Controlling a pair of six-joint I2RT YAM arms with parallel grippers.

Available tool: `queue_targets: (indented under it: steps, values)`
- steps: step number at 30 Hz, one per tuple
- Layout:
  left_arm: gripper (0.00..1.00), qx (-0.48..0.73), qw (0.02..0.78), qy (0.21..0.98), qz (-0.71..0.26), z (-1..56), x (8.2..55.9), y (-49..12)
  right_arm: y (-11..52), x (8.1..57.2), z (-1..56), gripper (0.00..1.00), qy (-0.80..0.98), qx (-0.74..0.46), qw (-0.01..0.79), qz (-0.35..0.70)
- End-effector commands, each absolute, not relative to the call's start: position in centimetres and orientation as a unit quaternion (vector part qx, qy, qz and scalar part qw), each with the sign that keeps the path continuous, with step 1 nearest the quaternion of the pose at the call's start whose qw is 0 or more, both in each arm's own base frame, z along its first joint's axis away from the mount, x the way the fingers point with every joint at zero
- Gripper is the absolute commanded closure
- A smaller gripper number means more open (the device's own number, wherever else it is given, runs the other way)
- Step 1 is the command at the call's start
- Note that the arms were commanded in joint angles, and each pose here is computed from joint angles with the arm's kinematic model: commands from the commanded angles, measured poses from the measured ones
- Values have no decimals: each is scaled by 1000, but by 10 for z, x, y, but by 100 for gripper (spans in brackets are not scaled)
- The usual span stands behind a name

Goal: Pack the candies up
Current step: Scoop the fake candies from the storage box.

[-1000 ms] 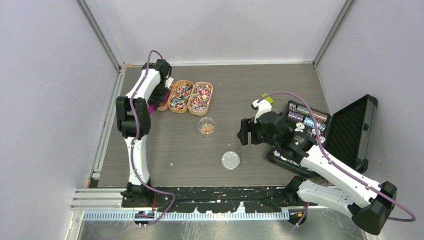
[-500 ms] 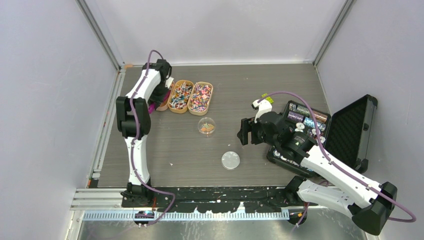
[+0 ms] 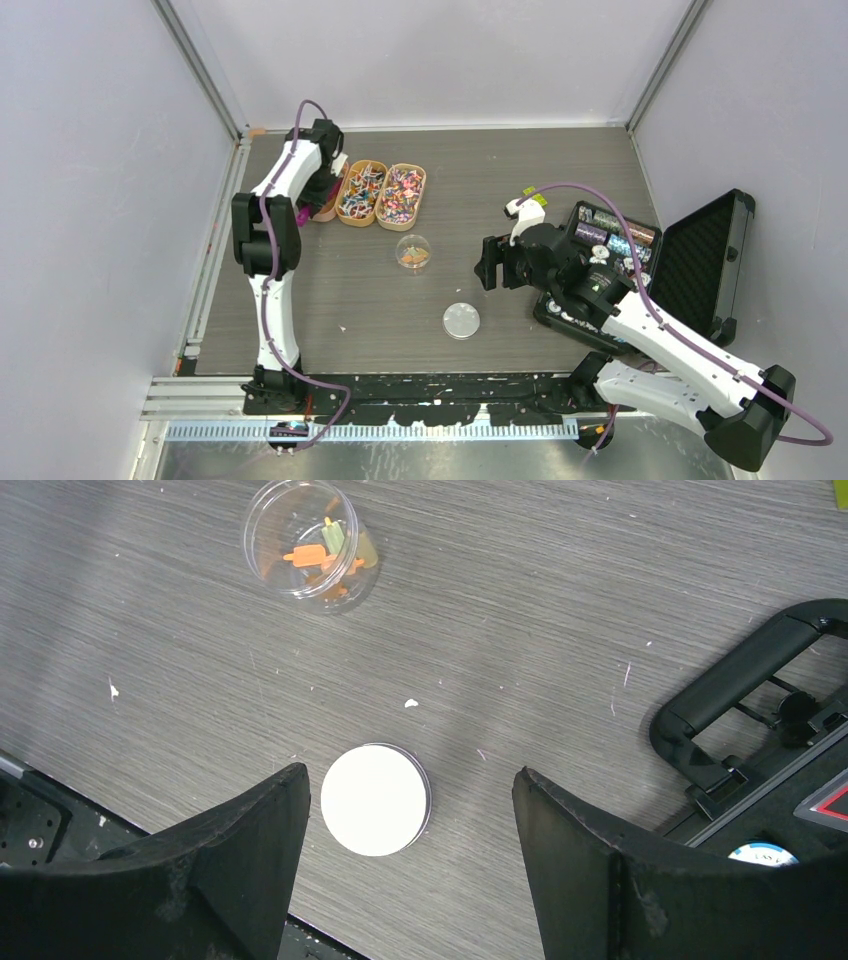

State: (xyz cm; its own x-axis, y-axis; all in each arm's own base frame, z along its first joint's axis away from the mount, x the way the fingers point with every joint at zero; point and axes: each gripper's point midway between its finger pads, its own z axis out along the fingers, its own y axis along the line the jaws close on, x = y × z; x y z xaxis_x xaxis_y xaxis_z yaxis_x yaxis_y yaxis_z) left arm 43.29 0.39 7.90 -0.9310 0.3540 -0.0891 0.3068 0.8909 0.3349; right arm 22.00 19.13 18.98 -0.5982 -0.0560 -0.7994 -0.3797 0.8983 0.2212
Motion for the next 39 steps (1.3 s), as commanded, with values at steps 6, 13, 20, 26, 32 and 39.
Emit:
queue_targets:
  steps: [6,13,20,26,32,39]
  values:
    - [100,160,119,967,162,99,437,1,191,226,207,22,856,-118,463,197]
    - [100,156,132,965,165,98,435,2,191,226,209,22,856,-118,463,198]
    - [100,151,137,964,169,96,433,4,191,226,208,22,855,-117,464,198]
    - [100,158,172,961,151,88,434,-2,191,225,208,22,855,-117,464,198]
    - [100,154,174,960,154,78,430,0,190,225,210,22,854,-117,466,199]
    - [100,140,206,955,160,86,432,1,190,224,212,22,853,-116,468,200]
